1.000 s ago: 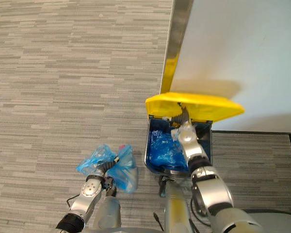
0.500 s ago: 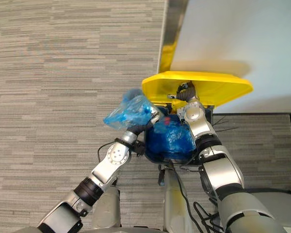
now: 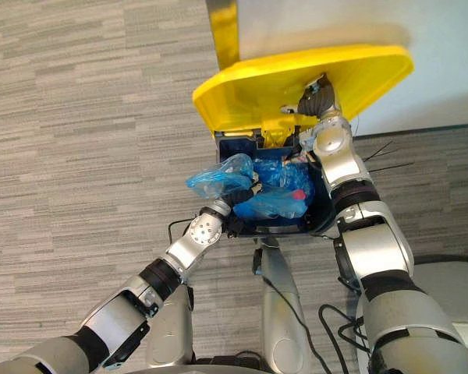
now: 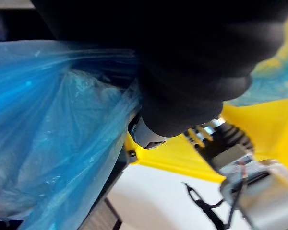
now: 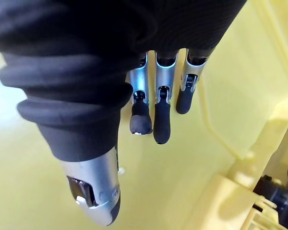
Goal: Gather rubbish on tea table into small bin, then transfer packed bag to large trash can.
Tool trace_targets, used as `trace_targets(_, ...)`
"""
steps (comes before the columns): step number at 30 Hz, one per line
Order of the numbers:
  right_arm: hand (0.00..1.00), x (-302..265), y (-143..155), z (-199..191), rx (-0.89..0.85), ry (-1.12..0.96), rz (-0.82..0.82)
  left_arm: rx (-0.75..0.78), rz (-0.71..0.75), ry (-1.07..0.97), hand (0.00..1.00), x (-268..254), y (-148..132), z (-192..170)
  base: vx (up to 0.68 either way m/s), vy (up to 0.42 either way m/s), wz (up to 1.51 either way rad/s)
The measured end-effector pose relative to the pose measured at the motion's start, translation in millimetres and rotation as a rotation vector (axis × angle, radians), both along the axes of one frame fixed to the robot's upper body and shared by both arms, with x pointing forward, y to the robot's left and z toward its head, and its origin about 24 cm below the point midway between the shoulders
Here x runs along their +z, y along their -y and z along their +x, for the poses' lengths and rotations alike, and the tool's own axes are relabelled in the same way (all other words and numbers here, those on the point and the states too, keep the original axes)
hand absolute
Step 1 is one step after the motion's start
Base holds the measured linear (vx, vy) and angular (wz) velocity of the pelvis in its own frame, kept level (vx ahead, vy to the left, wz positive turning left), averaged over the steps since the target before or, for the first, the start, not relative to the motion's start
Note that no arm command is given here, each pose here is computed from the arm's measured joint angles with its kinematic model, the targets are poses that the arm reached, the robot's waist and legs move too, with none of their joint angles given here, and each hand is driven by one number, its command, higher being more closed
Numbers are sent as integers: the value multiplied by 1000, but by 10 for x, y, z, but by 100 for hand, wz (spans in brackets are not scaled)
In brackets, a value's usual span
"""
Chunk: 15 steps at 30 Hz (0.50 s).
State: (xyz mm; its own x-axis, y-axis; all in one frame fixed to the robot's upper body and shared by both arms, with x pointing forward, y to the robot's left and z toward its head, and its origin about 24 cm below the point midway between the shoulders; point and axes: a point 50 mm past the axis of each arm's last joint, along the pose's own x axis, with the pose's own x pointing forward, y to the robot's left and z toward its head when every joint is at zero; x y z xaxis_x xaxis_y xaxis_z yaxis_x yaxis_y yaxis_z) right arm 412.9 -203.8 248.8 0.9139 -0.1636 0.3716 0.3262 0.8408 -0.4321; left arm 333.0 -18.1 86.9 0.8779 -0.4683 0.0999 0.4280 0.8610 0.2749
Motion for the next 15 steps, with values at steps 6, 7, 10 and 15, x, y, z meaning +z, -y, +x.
trace_targets(6,0,267,-241,-76,76,134,65,65,57,-41,0,-39,-19,109,50,9,-21)
trace_targets(7,0,288,-302,-87,93,149,70,88,70,-59,0,-74,-63,128,94,-5,-16)
trace_targets(10,0,344,-387,-136,118,194,69,105,108,-47,0,-77,-99,149,74,-4,-19)
trace_targets(15,0,264,-451,-225,155,220,40,116,177,-11,0,-77,-119,160,73,0,-5)
